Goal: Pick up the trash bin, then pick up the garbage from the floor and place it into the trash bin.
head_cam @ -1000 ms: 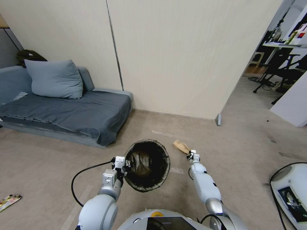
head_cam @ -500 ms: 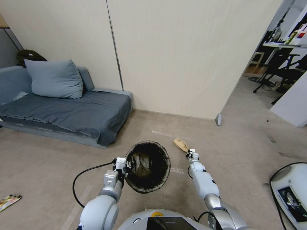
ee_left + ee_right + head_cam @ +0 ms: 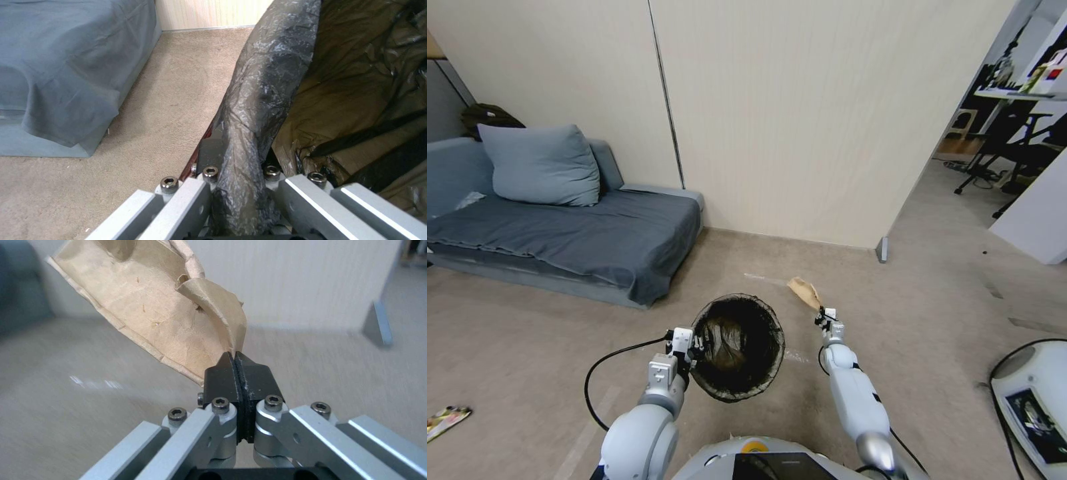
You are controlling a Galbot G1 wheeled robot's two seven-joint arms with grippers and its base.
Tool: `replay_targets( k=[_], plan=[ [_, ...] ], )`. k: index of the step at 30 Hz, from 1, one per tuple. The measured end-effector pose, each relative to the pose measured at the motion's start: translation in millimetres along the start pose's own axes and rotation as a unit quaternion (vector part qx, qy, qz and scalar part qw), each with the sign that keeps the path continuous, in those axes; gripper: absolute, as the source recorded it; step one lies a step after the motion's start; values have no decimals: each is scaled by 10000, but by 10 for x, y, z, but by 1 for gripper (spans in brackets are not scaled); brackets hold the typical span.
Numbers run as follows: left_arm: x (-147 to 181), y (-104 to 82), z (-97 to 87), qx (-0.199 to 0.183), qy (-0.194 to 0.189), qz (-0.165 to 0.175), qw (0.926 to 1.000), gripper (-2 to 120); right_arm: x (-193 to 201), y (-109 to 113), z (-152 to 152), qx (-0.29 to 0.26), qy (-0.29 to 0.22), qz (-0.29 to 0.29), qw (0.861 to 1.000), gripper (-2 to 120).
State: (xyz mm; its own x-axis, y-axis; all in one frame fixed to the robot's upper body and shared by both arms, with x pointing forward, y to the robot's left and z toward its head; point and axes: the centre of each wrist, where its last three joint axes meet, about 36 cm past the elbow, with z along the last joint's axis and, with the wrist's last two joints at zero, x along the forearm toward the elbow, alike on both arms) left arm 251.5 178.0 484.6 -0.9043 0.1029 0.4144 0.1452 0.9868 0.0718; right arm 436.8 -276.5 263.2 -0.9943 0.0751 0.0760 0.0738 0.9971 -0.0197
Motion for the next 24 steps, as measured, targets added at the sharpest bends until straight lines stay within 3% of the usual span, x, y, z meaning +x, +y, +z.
replay_targets(
  k=[3,7,9,13,21,24],
  plan=[
    [-8,-8,7,20,9,13,10000,1,430,91,-229,-15,-449,-317,9985,0],
    [-10,-7,6,22,5,19,10000,1,727,168,-399,54,-862,-574,9946,0],
    [-14,1,4,20,-1,18,10000,1,999,251,-596,106,-1331,-990,9861,0],
    [-31,7,7,11,-6,18,10000,1,1288,334,-745,223,-1784,-1565,9712,0],
    [-63,11,11,8,-18,26,10000,1,1642,431,-811,403,-1935,-2233,9545,0],
    [-79,-5,0,37,-49,51,10000,1,1846,534,-663,571,-1749,-2581,9484,0]
  ],
)
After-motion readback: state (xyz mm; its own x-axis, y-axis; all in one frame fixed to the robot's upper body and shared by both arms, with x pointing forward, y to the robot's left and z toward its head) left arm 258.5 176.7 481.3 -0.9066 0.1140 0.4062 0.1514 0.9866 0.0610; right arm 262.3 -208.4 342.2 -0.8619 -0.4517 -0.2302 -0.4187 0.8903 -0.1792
